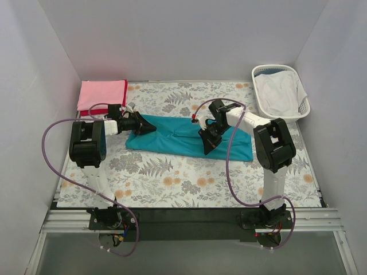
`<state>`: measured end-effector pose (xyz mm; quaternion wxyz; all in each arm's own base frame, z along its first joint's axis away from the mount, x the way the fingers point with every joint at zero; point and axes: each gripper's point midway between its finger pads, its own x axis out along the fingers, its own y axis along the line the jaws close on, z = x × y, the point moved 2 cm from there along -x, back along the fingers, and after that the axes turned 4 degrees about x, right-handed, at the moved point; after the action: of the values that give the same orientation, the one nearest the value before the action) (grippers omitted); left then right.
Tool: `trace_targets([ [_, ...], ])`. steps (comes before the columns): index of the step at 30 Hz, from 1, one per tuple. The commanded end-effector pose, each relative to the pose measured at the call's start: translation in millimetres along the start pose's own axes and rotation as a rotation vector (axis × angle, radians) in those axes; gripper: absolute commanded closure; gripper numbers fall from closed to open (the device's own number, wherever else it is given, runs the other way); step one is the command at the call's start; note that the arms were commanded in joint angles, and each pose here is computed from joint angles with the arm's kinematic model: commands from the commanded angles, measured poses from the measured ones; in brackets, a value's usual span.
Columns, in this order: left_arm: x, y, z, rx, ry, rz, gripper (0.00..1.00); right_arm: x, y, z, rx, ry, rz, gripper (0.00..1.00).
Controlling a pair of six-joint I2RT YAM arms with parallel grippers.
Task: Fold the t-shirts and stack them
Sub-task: Fold the tshirt
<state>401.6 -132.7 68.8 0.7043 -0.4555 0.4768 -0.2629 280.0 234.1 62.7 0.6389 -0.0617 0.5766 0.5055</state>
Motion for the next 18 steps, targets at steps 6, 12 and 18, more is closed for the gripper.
trace_targets([
  [6, -19, -35, 8, 0.164, -0.03, 0.003, 0.73, -29, -4, 0, -0.039, -0.038, -0.081, 0.99],
  [12, -52, -4, -29, 0.148, -0.01, 0.265, 0.75, -57, -31, -11, 0.011, -0.064, -0.142, 0.99],
  [18, -56, 18, -34, 0.186, -0.001, 0.302, 0.76, -55, -55, -36, 0.033, -0.004, -0.191, 0.99],
])
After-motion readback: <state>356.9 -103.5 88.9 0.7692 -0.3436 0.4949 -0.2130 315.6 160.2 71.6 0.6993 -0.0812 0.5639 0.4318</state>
